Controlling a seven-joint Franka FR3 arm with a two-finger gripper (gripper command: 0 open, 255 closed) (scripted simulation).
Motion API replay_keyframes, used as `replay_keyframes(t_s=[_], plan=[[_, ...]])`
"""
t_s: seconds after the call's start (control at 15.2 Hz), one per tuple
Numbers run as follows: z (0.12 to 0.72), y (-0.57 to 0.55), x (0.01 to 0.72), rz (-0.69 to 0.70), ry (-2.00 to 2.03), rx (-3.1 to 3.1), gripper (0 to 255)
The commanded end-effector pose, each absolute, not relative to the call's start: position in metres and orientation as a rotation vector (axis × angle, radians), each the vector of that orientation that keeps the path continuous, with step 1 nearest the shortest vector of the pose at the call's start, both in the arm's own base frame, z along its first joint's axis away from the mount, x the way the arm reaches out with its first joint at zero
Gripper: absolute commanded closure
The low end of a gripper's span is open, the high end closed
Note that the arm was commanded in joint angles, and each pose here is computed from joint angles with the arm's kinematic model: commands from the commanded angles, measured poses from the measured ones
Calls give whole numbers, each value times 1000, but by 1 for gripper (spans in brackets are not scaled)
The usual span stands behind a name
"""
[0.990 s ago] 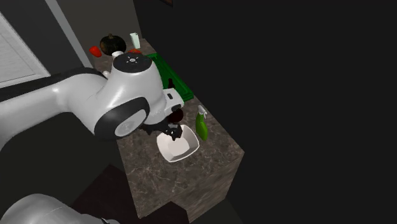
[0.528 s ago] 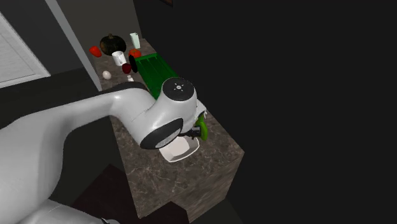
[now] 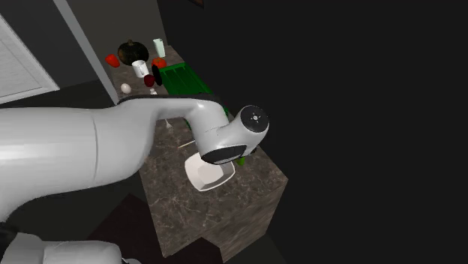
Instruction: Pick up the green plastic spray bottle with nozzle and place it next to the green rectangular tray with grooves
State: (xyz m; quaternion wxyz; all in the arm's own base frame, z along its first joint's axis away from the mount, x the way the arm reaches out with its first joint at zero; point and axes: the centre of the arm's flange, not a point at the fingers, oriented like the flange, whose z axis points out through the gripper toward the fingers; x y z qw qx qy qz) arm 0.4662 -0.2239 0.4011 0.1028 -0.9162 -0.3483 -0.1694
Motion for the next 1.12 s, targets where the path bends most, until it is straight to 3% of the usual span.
replay_keyframes(t_s=[0.0,0.46,1.06], plan=[[386,-231,489,-550,-1119,-2647,0],[341,-243,566,-649,-1365,-2453,0],[306,-226,577,-649,-1365,-2453,0]])
